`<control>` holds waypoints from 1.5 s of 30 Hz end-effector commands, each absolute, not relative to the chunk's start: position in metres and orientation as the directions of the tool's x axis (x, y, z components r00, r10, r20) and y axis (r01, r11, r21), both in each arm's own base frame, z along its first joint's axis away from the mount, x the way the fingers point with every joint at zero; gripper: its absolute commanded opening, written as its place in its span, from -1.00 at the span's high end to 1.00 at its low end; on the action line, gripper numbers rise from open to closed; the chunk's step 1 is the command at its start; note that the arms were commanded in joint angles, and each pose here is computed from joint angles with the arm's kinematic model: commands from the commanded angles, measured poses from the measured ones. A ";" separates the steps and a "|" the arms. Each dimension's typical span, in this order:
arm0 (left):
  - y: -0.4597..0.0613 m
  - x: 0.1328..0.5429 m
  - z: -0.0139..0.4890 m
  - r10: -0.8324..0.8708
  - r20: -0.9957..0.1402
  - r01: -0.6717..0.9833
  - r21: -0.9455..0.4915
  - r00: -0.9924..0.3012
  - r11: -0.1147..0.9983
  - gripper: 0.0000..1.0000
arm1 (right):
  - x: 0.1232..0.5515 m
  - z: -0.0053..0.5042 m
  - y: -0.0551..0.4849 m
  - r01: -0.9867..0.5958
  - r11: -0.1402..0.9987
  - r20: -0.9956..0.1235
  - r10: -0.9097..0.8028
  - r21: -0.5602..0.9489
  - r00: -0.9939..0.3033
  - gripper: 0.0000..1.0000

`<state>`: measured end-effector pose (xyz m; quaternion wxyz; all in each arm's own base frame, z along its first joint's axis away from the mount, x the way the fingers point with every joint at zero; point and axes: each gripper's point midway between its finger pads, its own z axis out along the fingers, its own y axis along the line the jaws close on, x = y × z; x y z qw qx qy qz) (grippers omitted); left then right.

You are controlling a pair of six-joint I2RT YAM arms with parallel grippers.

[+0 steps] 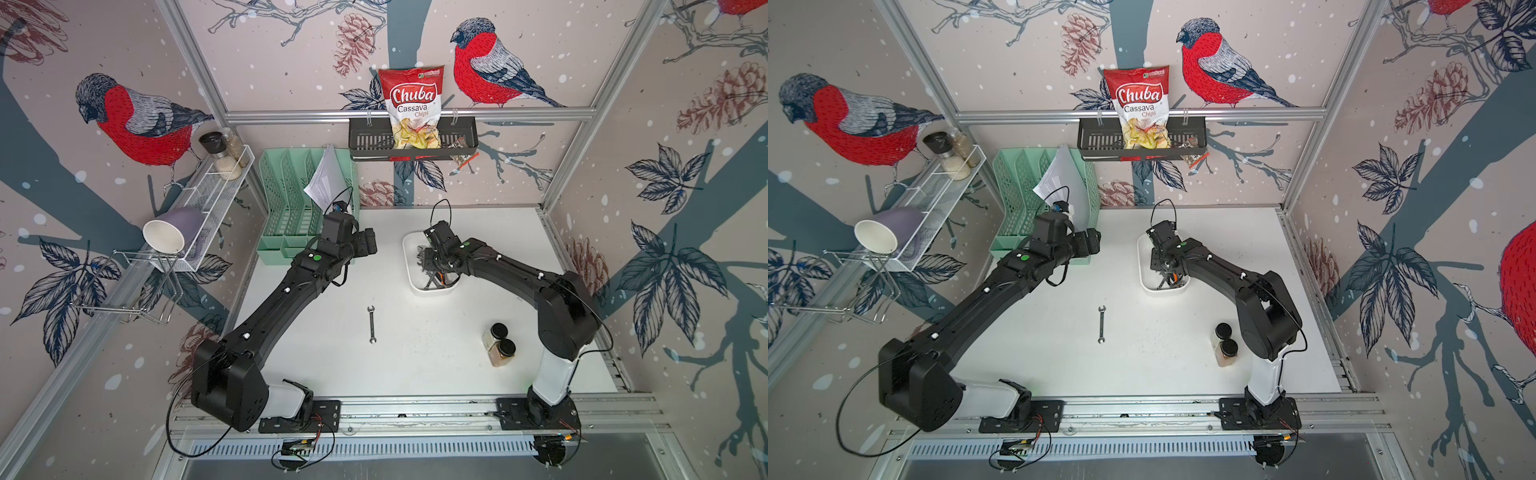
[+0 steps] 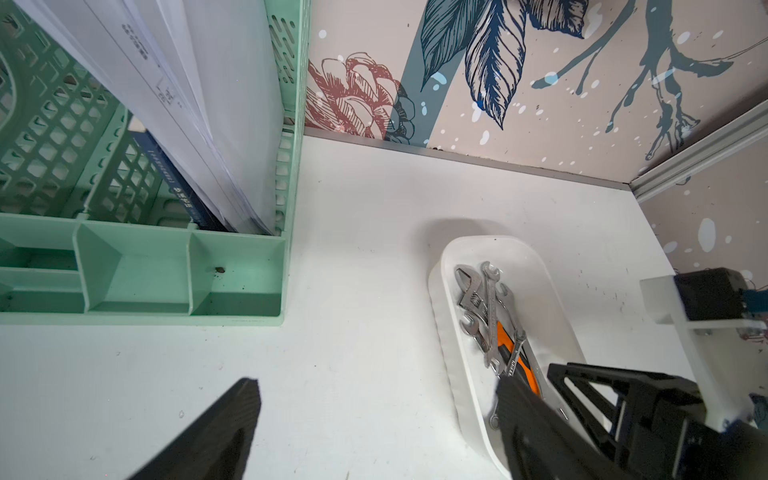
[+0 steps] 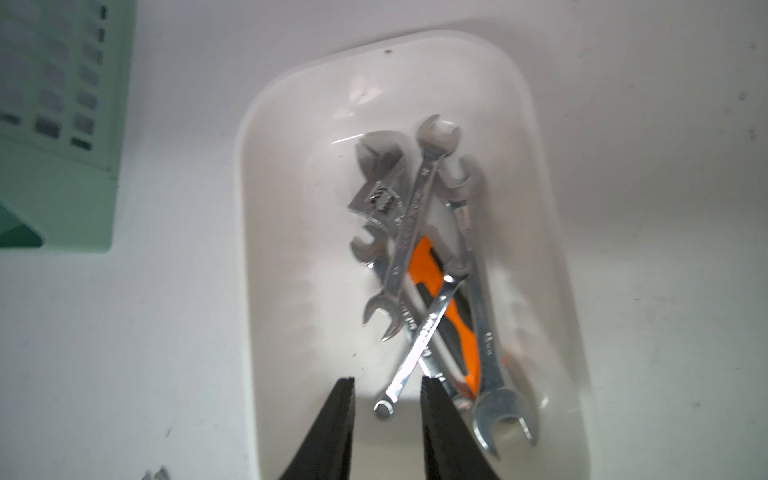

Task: Take out the wrench from the storage box
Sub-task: Pick up the wrench from the storage box.

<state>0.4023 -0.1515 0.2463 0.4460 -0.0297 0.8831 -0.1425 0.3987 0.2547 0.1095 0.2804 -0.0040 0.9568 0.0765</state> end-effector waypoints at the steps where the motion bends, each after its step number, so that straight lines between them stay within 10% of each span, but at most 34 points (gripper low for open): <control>1: -0.155 0.408 0.246 -0.179 -0.784 0.092 -0.287 -0.594 0.954 -0.84 | 0.409 0.097 0.238 -0.008 0.994 -0.517 0.051 0.111 -0.855 0.34; 45: -0.139 0.407 0.210 -0.157 -0.752 0.053 -0.248 -0.640 0.967 -0.84 | 0.472 0.038 0.266 -0.021 0.977 -0.408 0.070 0.214 -0.910 0.34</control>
